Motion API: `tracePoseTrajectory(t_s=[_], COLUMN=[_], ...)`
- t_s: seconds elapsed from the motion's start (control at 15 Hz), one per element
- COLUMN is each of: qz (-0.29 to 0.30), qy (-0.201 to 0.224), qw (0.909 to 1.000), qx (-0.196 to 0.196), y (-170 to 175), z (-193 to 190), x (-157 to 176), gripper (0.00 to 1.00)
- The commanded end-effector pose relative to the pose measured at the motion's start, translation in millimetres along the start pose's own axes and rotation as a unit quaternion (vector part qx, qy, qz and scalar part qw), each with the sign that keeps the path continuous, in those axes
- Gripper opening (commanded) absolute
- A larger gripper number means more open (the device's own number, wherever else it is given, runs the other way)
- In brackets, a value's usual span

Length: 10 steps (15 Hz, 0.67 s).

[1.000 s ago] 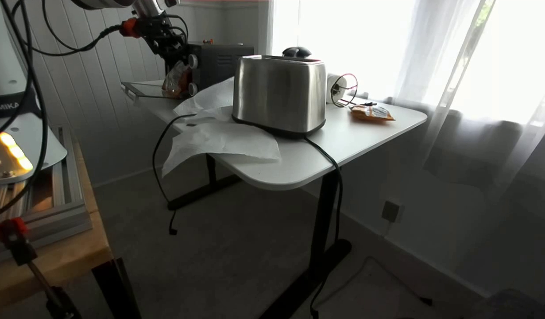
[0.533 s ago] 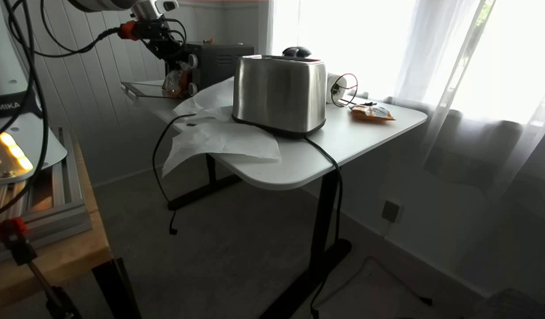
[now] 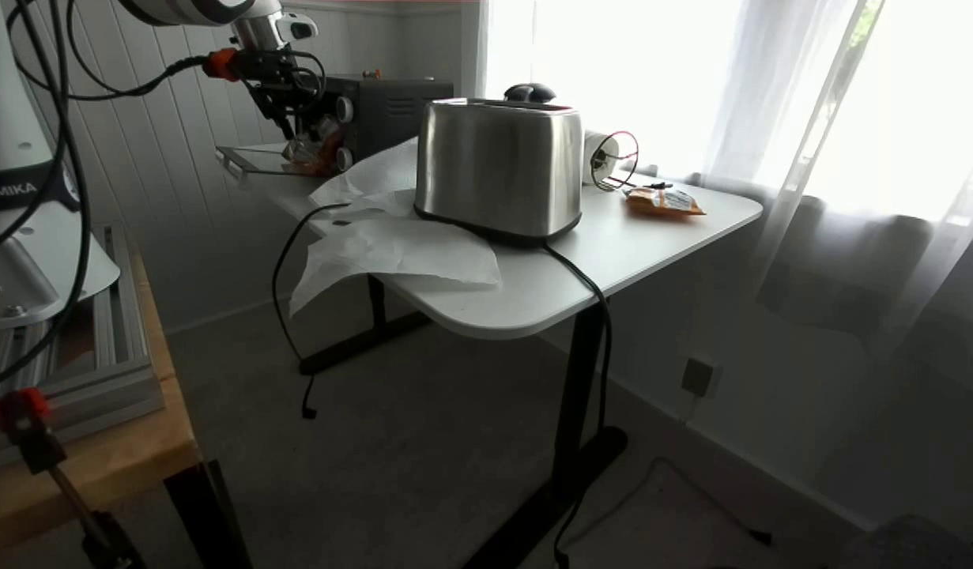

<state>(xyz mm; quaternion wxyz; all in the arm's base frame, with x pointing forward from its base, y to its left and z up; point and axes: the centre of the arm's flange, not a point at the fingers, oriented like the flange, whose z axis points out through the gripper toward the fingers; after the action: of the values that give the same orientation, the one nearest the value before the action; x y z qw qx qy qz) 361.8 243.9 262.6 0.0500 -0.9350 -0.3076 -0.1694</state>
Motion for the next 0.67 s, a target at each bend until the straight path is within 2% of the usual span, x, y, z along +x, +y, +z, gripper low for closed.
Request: tracePoseTrajectory(t_s=[0.0,0.07,0.2,0.27,0.33,0.4,0.6], qz=[0.012,0.012,0.014,0.015,0.016,0.016,0.014], qy=[-0.023,-0.028,-0.033,-0.033,-0.034,-0.033,-0.033], qw=[0.9997,0.9995,0.9993,0.9993,0.9992,0.9993,0.9993], qx=[0.0,0.003,0.007,0.008,0.008,0.009,0.009], y=[4,5,6,7,8,9,10], z=[-6,-3,1,2,4,5,5], x=[-2,-1,-1,-1,0,1,2], gripper=[0.91,0.98,0.99,0.69,0.73,0.72,0.51])
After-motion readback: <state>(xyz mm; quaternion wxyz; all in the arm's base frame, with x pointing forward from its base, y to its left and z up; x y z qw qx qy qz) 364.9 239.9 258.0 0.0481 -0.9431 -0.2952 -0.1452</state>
